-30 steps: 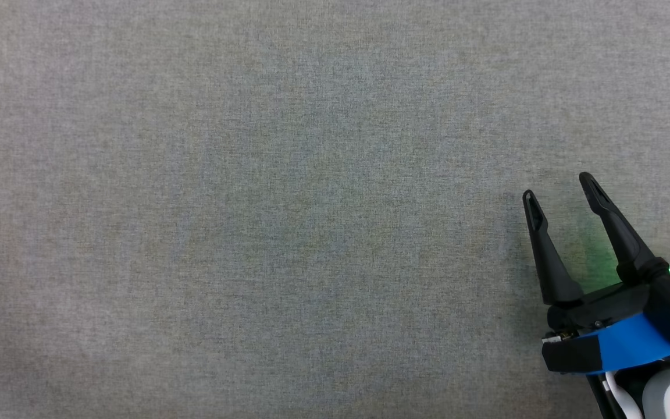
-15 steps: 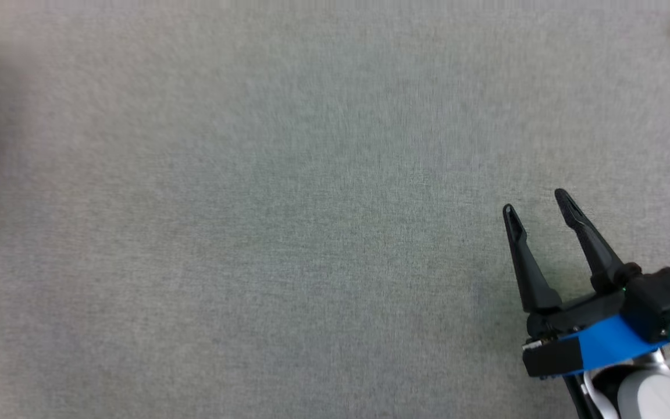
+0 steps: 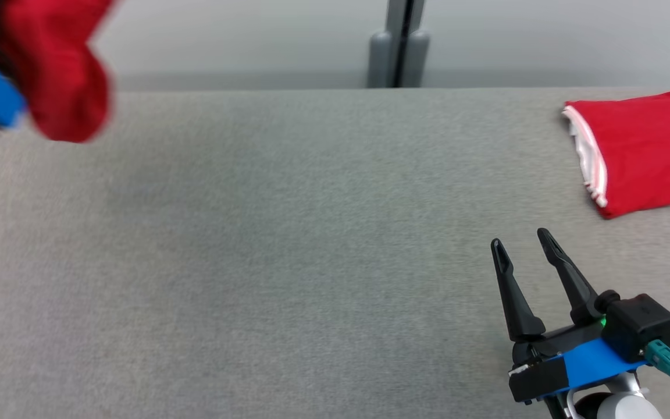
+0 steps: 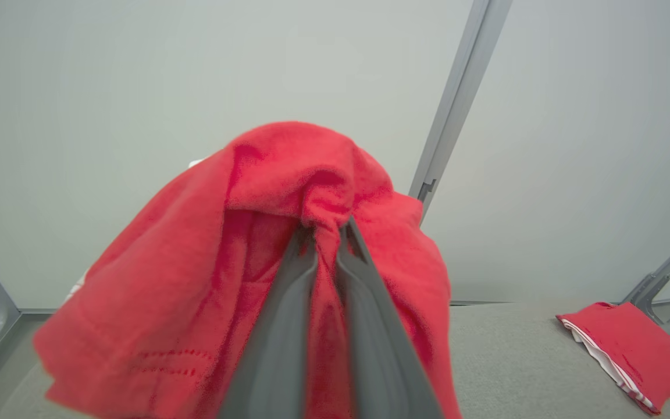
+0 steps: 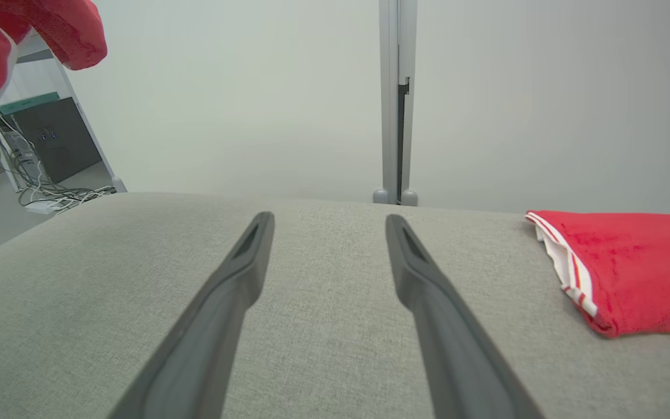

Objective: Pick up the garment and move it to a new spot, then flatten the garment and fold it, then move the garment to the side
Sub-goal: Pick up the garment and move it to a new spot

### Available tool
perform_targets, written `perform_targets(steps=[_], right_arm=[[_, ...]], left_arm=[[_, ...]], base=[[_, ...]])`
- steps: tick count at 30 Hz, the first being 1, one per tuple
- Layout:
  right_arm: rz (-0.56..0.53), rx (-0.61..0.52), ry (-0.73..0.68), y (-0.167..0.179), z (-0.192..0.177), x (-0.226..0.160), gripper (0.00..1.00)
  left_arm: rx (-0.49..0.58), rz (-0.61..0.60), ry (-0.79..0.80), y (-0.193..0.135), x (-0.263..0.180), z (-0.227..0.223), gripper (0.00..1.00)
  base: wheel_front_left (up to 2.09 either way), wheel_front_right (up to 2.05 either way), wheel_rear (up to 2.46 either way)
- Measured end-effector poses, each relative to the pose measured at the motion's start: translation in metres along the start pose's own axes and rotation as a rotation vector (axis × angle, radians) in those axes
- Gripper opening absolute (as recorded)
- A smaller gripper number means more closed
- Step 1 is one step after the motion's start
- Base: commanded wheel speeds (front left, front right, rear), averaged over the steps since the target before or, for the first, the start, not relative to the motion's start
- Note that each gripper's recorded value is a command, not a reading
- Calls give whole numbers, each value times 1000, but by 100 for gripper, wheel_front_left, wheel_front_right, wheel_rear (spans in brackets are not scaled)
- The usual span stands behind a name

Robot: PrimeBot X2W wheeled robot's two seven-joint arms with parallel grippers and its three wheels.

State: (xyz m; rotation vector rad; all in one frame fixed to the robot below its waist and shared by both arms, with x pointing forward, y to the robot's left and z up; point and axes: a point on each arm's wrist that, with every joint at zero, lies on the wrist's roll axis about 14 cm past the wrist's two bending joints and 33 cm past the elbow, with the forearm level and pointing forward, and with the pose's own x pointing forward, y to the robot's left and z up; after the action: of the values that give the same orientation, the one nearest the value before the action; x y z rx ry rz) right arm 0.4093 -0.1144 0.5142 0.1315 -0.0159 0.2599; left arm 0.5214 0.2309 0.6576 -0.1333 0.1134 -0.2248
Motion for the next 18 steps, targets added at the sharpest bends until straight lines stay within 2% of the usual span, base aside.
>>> perform_targets(steps=[2, 3, 8, 12, 18], right_arm=[[-23, -9, -21, -5, 9, -8, 100], [-50, -17, -37, -13, 16, -17, 100], [-128, -28, -62, -32, 28, -42, 100], [-186, -23, -66, -46, 31, -60, 100], [-265, -24, -70, -64, 34, -82, 100]], left_arm=[[20, -107, -8, -43, 1, 3, 0], [26, -206, -7, -81, -1, 1, 0], [7, -438, 50, -168, -11, -24, 0], [6, -530, 143, -206, -13, -61, 0], [-8, -560, 287, -231, -17, -134, 0]], base=[[0, 0, 0], [0, 0, 0], [0, 0, 0], [0, 0, 0], [0, 0, 0]])
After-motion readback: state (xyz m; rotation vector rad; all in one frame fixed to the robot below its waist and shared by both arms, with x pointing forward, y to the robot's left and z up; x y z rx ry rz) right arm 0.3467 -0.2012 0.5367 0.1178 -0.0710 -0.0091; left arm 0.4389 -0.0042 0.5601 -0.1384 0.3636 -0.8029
